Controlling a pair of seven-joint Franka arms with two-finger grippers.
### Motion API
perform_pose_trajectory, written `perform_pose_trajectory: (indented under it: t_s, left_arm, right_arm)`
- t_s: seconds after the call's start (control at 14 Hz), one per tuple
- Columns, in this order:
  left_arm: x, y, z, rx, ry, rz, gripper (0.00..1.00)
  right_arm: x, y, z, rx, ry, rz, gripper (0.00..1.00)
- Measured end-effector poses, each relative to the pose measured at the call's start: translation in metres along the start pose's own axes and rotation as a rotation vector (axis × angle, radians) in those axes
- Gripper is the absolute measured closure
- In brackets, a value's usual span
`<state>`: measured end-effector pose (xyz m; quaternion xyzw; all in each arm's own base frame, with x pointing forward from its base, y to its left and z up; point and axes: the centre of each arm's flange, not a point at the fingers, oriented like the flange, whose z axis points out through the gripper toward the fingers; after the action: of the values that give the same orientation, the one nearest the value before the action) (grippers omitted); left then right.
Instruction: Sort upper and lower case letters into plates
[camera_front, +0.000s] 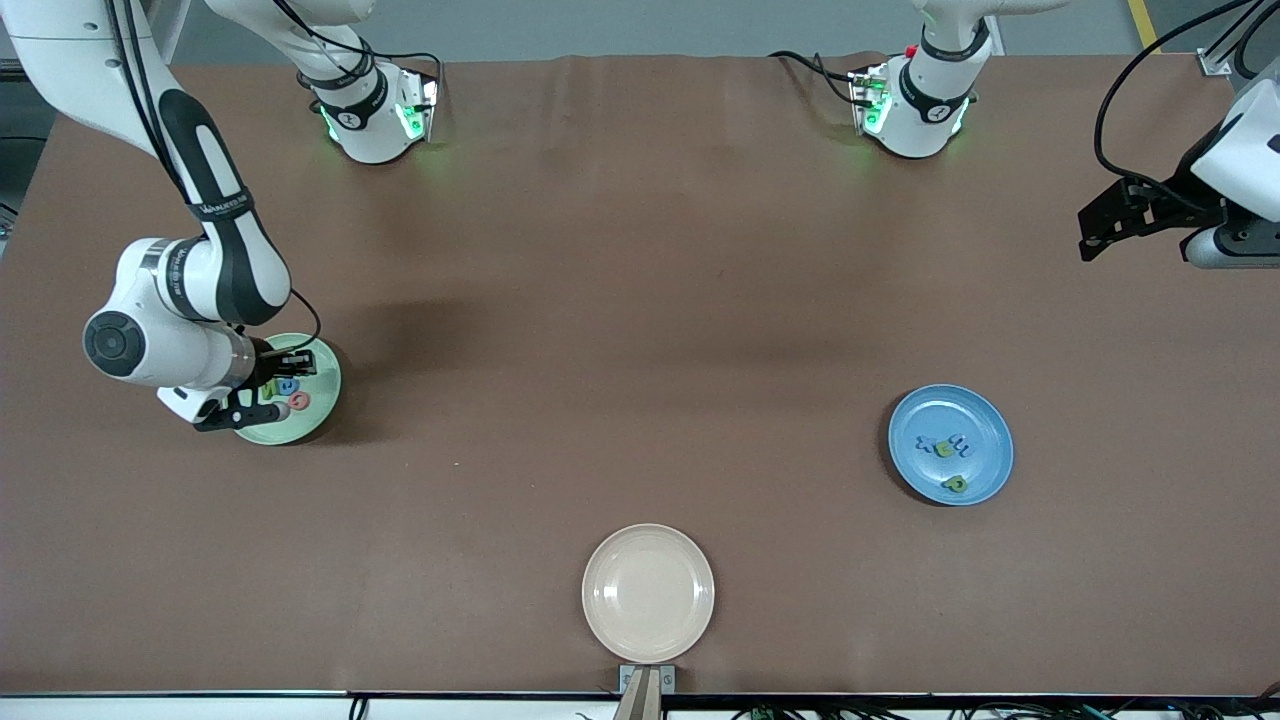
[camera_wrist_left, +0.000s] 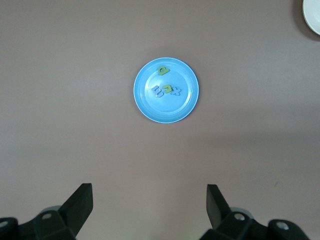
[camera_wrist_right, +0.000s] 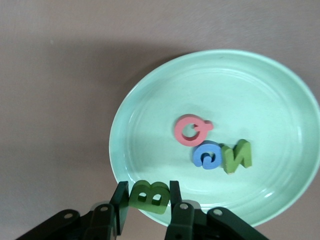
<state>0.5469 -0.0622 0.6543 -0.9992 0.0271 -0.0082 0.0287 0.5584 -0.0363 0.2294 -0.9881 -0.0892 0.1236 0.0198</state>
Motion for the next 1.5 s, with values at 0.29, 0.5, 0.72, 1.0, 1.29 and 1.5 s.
perform_pose_trajectory:
  t_s: [0.29, 0.5, 0.72, 1.0, 1.29, 1.5]
  left_arm:
    - [0.000, -0.002, 0.000, 0.000, 0.000, -0.004, 0.00]
    - [0.000, -0.003, 0.000, 0.000, 0.000, -0.006, 0.00]
    - [-0.001, -0.003, 0.001, 0.001, -0.010, -0.006, 0.00]
    - [-0.004, -0.003, 0.003, 0.002, -0.035, -0.006, 0.00]
    - [-0.004, -0.004, 0.002, 0.003, -0.034, -0.006, 0.00]
    - [-0.004, -0.006, 0.002, 0.003, -0.033, -0.010, 0.00]
  right_arm:
    - [-0.009, 0.004, 0.015, 0.010, -0.022, -0.059, 0.63]
    - [-0.009, 0.007, 0.018, 0.011, -0.017, -0.127, 0.63]
    - [-0.007, 0.010, 0.024, 0.013, -0.018, -0.165, 0.63]
    - [-0.003, 0.011, 0.039, 0.018, -0.025, -0.170, 0.57]
    - [0.005, 0.008, 0.018, 0.036, -0.007, -0.159, 0.18]
    - [0.003, 0.006, -0.041, 0.031, 0.035, -0.082, 0.02]
